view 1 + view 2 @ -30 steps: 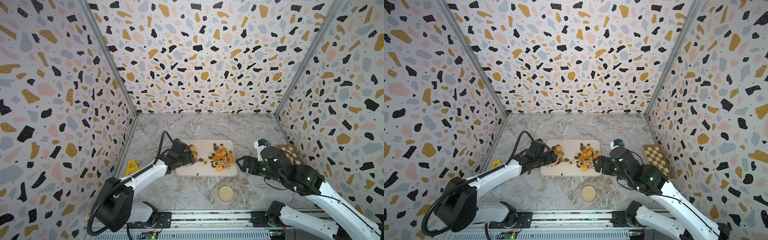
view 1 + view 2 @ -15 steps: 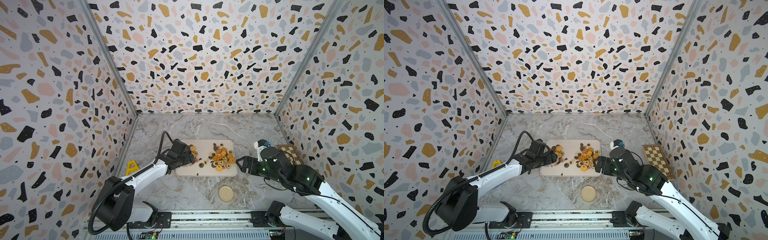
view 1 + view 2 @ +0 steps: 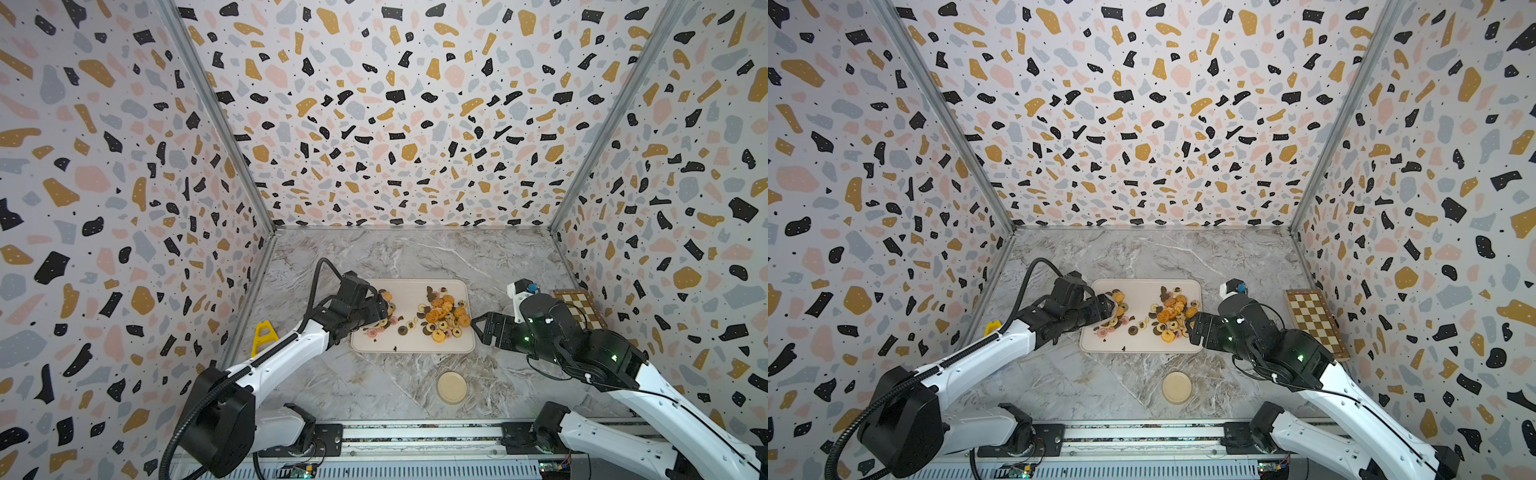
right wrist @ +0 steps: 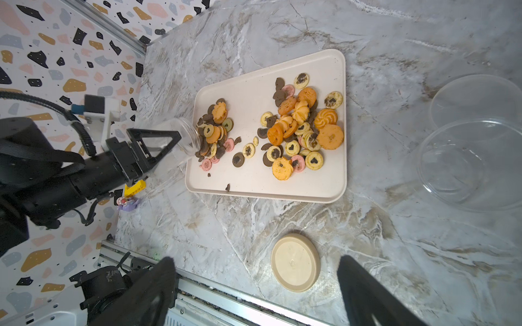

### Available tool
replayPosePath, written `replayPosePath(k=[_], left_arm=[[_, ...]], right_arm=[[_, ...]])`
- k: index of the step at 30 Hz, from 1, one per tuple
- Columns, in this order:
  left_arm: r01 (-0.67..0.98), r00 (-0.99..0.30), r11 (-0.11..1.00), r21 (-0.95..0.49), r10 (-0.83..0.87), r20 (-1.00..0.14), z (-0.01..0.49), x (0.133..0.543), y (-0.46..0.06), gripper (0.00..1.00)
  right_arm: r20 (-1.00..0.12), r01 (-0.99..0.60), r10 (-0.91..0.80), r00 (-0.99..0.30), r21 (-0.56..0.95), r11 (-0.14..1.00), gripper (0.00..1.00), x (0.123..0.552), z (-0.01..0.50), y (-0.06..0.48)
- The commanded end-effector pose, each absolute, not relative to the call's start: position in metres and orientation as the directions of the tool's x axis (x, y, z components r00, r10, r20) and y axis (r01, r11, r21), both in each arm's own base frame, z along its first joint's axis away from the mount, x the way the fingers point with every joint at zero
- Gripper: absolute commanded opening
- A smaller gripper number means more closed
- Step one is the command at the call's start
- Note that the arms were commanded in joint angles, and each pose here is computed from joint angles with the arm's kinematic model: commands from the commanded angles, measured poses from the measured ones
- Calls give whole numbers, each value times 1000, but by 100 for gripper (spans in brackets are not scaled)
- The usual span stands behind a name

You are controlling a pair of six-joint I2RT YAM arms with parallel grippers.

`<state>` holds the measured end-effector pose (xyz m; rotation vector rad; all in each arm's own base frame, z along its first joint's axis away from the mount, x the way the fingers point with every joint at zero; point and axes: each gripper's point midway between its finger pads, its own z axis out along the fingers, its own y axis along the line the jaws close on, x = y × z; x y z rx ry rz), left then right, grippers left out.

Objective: Pour the cookies out of the jar
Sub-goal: Pour the cookies in the jar onto the tray.

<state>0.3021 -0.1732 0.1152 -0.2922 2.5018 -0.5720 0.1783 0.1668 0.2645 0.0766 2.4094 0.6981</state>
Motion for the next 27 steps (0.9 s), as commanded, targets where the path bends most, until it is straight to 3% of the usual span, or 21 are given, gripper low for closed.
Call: replayPosePath(k=[1,6,14,21,27], left_arm=[[-62,-793,867,-494,-343,-503,137,319,-180,0],[-12,-768,879,-477,-313,-558,175,342,-189,0],[-104,-787,797,-595,-432,-441,131,310,-186,0],[-35,-760,856,-515,-358,-542,182,343,-188,0],[-32,-780,838,-544,-362,-510,150,323,-186,0]], right_arm=[[-559,-114,222,-799,503,857,92,180,268,167],[-566,-114,228,-792,505,855,92,180,274,165],[-561,-113,225,-797,504,856,92,180,266,166],[-568,-120,225,-791,506,854,92,181,274,167],[-569,-113,230,-789,504,856,92,180,272,164]])
